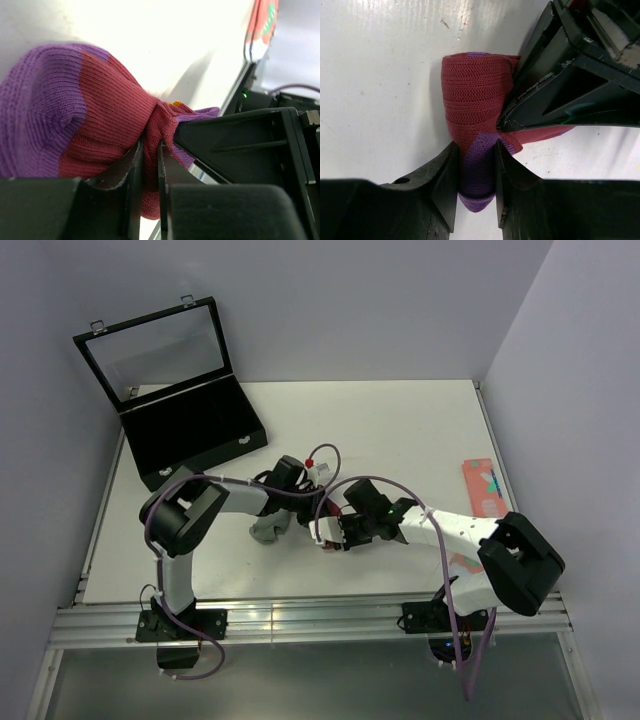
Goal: Roll the socks
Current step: Roll the sock at the center of the board.
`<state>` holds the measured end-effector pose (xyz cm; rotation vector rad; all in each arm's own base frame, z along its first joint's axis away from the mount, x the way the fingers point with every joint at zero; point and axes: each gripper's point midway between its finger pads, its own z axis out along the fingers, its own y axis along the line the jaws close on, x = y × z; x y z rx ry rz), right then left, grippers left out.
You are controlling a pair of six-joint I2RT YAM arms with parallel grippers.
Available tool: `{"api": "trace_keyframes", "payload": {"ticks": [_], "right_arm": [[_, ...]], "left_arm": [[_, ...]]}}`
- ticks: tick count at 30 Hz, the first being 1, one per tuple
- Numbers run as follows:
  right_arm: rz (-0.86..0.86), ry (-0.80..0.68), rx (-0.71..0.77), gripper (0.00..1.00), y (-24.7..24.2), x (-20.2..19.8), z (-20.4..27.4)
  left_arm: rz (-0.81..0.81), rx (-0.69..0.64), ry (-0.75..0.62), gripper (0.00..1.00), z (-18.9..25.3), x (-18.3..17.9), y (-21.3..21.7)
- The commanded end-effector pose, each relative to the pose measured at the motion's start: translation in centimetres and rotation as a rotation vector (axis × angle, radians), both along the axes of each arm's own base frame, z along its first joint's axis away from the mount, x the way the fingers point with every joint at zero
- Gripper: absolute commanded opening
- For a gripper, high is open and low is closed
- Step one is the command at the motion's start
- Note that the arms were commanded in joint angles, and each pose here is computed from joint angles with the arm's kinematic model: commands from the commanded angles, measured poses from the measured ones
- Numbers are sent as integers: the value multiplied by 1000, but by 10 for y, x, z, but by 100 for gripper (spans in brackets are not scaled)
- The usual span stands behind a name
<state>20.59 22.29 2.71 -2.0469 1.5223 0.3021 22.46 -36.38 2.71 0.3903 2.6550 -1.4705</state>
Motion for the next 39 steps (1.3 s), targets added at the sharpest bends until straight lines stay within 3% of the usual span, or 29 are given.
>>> {"api": "trace_keyframes", "payload": {"ticks": [1, 13, 22, 34, 39], "right_arm": [[-46, 102, -117, 25, -21, -14, -21], [-67, 101, -142, 24, -23, -10, -20], [-80, 85, -148, 23, -27, -9, -22], [-82, 112, -164, 23, -28, -13, -19], [-90, 116, -179, 22, -29, -10, -18]], "left_arm": [[139, 162, -79, 19, -29, 15, 19], [325, 67, -237, 30, 19, 52, 16], [426, 112, -316, 36, 30, 64, 34], [598, 122, -400, 38, 52, 74, 64], [683, 132, -365, 35, 48, 66, 80]]}}
